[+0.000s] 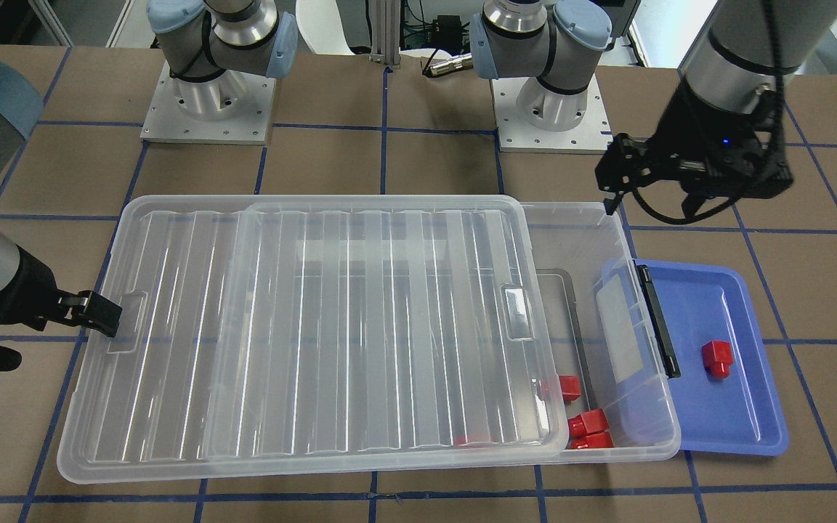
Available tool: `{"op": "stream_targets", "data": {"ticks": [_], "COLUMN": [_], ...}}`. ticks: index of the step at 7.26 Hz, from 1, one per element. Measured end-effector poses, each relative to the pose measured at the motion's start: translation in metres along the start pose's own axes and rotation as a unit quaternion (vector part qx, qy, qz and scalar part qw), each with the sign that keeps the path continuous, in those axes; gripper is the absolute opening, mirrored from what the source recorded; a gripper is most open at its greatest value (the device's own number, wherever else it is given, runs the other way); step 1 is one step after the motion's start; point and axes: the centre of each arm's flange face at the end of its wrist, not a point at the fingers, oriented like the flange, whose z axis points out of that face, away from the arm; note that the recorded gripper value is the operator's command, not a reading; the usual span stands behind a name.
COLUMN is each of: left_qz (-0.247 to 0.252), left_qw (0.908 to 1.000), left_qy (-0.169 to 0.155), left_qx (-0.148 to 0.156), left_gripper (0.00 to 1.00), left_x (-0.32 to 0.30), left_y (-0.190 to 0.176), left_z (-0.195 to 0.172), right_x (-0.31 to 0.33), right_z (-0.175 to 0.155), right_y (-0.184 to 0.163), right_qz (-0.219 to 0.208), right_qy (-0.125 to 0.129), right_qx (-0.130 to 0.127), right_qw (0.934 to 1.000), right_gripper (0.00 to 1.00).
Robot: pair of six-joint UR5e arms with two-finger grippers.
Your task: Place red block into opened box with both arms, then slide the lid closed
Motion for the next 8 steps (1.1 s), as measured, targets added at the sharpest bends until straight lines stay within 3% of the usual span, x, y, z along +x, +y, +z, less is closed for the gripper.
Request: {"op": "stream_targets", "data": {"ticks": [3, 8], "left_qz": [0.055, 0.086], "left_qw": [0.9983, 0.996], "left_qy": [0.019, 0.019], "left_qx": [-0.003, -0.009], "left_gripper": [1.0, 1.0], "left_x": [-0.128, -0.223], "left_y": [-0.036, -0.079], "left_z": [0.07, 0.213], "right_x": [0.027, 0.039], "right_z": [0.001, -0.013], "right_y": [-0.002, -0.007], "right_qz": [-0.022, -0.043], "right_qy": [0.017, 0.051], "right_qx": [-0.003, 0.009], "right_qw": [0.9996, 0.9977], "right_gripper": [1.0, 1.0]}}
